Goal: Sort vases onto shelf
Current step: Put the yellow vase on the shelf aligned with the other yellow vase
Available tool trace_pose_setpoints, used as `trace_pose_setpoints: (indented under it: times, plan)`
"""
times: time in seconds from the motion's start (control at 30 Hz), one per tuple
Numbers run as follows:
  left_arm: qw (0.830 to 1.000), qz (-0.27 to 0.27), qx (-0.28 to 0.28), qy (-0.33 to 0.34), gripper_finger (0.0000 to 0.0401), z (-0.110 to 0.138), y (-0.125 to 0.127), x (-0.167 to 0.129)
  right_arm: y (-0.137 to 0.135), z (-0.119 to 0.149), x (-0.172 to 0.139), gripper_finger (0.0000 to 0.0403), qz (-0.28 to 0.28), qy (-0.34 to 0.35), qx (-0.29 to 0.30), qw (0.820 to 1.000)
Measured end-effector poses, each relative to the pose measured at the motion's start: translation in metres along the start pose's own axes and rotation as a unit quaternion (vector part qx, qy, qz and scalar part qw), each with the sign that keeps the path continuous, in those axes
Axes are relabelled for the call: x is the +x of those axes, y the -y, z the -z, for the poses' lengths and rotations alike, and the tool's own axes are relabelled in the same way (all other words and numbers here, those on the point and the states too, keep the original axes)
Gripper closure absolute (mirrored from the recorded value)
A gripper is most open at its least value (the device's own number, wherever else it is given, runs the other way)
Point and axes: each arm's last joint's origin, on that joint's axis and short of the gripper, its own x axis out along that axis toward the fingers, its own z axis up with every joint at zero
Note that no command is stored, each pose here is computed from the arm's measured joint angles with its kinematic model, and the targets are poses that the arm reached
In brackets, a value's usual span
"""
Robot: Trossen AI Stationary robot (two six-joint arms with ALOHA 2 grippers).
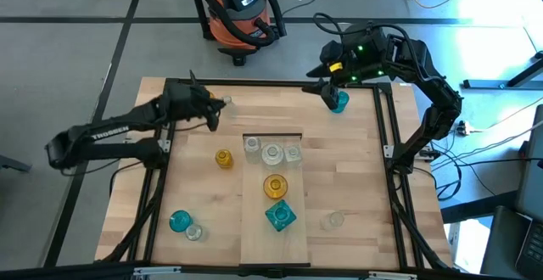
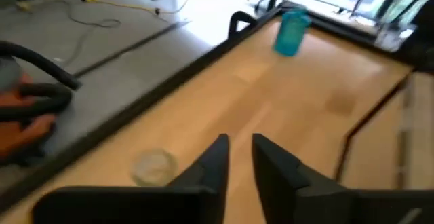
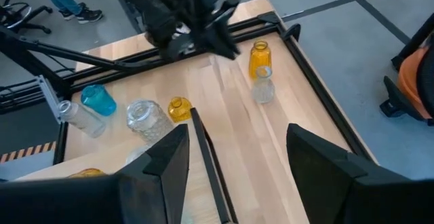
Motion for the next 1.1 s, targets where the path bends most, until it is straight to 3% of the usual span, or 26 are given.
trace_pose_setpoints:
  times: [0.13,0.3,0.4,0.67,0.9,1.1]
  plan:
    - [0.999,-0.013,0.027,-0.033,0.0271,-0.008,-0.018,0.010,0.000,0.001,0.000,0.0198,-0.005,-0.004,0.000,1.000]
    - [0.987,-0.123,0.009,-0.098,0.0211,-0.029,-0.041,0.016,-0.001,0.001,0.000,0.0198,-0.008,-0.004,0.001,1.000]
    - [0.978,-0.156,-0.009,-0.135,0.0192,-0.042,-0.055,0.016,-0.001,0.001,0.000,0.0198,-0.008,-0.004,0.000,1.000]
    - [0.943,-0.174,-0.070,-0.276,0.0181,-0.024,-0.084,0.032,0.000,0.001,0.000,0.0198,-0.008,-0.004,-0.002,1.000]
    - [0.945,-0.167,-0.096,-0.262,0.0175,-0.021,-0.101,0.047,0.000,0.001,0.000,0.0198,-0.008,-0.004,-0.002,1.000]
    - [0.938,-0.156,-0.113,-0.289,0.0169,-0.014,-0.106,0.055,0.000,0.001,0.000,0.0198,-0.008,-0.006,0.001,1.000]
